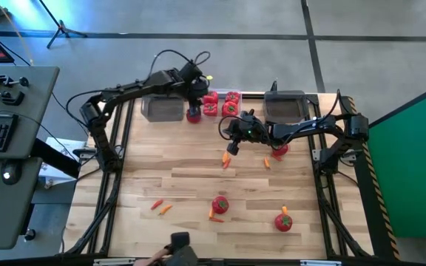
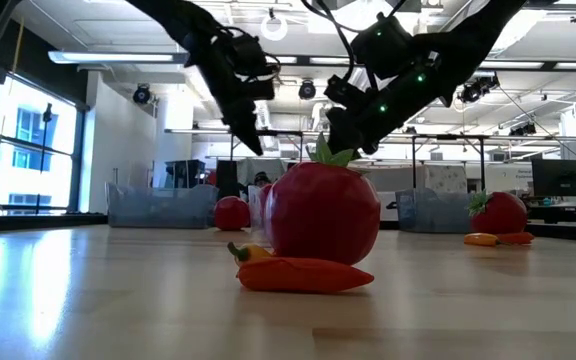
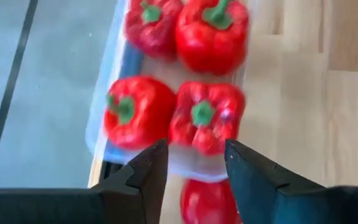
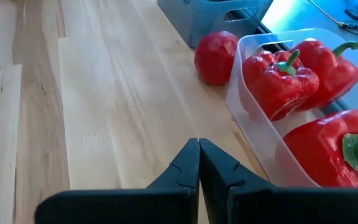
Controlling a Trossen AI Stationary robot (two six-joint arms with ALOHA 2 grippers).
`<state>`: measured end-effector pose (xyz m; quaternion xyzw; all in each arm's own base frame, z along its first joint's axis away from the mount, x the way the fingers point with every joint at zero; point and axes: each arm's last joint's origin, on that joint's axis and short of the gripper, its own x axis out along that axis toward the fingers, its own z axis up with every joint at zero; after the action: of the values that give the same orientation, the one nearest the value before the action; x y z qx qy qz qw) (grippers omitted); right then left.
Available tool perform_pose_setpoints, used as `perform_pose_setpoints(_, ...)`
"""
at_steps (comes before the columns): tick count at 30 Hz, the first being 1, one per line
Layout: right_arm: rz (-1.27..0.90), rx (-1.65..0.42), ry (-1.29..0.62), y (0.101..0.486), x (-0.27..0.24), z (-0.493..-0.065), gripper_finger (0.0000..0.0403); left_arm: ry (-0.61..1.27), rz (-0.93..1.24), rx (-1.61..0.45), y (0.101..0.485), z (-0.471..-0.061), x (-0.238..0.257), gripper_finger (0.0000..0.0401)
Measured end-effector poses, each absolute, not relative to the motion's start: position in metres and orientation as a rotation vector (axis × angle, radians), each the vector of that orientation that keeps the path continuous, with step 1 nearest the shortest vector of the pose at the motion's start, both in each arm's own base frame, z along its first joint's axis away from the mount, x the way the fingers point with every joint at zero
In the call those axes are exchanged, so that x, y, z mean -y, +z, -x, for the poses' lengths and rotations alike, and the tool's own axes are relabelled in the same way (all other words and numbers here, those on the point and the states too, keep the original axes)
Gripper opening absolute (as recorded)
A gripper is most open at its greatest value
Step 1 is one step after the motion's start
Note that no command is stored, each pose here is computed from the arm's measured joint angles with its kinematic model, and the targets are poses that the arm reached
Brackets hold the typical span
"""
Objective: Sort produce into baskets
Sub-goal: Put the red tomato into the right black bin
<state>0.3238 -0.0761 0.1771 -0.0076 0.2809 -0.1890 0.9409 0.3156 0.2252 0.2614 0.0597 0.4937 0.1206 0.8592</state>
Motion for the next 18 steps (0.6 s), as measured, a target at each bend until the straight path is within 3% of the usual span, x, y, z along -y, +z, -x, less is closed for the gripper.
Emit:
perform_pose_setpoints(10, 0.035, -0.641, -0.384, 0.172, 0.079, -0.320, 0.0000, 0.388, -0.018, -1.102, 0.225, -0.282, -0.243, 0.0014)
perform_pose_setpoints(18, 0.059, -0.680, -0.404, 0.170, 0.090, -0.315, 0.0000, 0.398, -0.062, -1.133, 0.204, -0.290, -0.247, 0.0002)
